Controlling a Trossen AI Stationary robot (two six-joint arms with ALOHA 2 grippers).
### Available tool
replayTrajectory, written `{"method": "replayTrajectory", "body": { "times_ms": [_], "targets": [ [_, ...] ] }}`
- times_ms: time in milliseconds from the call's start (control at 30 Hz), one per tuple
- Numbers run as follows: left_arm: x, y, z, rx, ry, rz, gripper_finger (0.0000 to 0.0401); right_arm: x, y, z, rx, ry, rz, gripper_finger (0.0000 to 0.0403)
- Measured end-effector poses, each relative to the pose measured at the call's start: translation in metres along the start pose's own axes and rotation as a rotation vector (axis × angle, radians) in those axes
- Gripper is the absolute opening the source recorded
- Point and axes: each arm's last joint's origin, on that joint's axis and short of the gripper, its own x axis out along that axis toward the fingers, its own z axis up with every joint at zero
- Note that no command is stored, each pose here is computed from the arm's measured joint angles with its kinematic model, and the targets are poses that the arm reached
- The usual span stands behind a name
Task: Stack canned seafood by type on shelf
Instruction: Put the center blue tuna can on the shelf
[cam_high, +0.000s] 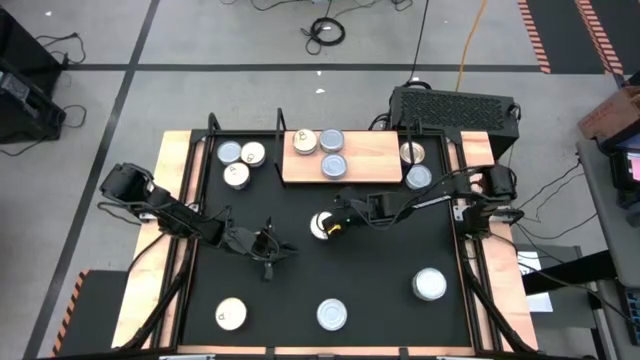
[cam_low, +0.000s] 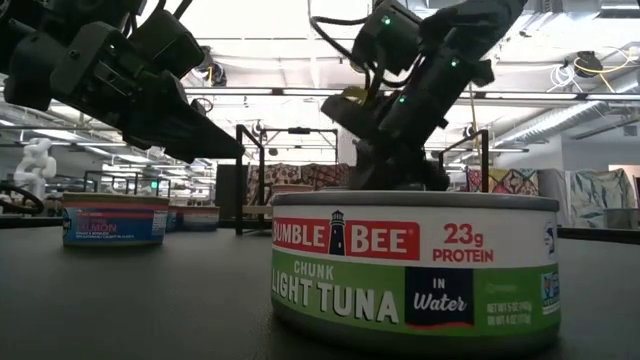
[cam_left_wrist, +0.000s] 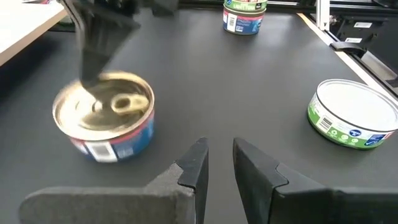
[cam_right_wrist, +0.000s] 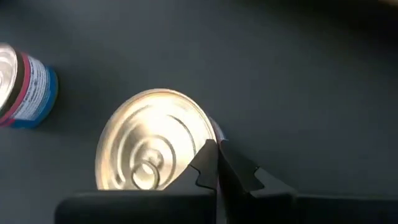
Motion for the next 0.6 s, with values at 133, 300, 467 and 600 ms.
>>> {"method": "replayTrajectory", "body": {
  "times_ms": [133,300,467,600],
  "targets": [
    [0.0,0.0,0.0,0.0,0.001,0.0,0.0077,-0.014,-0.008,0.011,0.01,-0.006,-0.046,0.0],
    [0.0,0.0,0.0,0.0,0.001,0.0,0.0077,-0.024,-0.016,0.028,0.017,-0.004,-0.027,0.0],
    [0.0,0.0,0.0,0.0,0.002,0.0,0.0077,-0.022,-0.028,0.042,0.017,0.004,-0.032,0.0],
    [0.0,0.0,-0.001,0.001,0.007,0.001,0.0077,-0.02,-0.034,0.042,0.005,0.053,-0.053,0.0]
  ]
}}
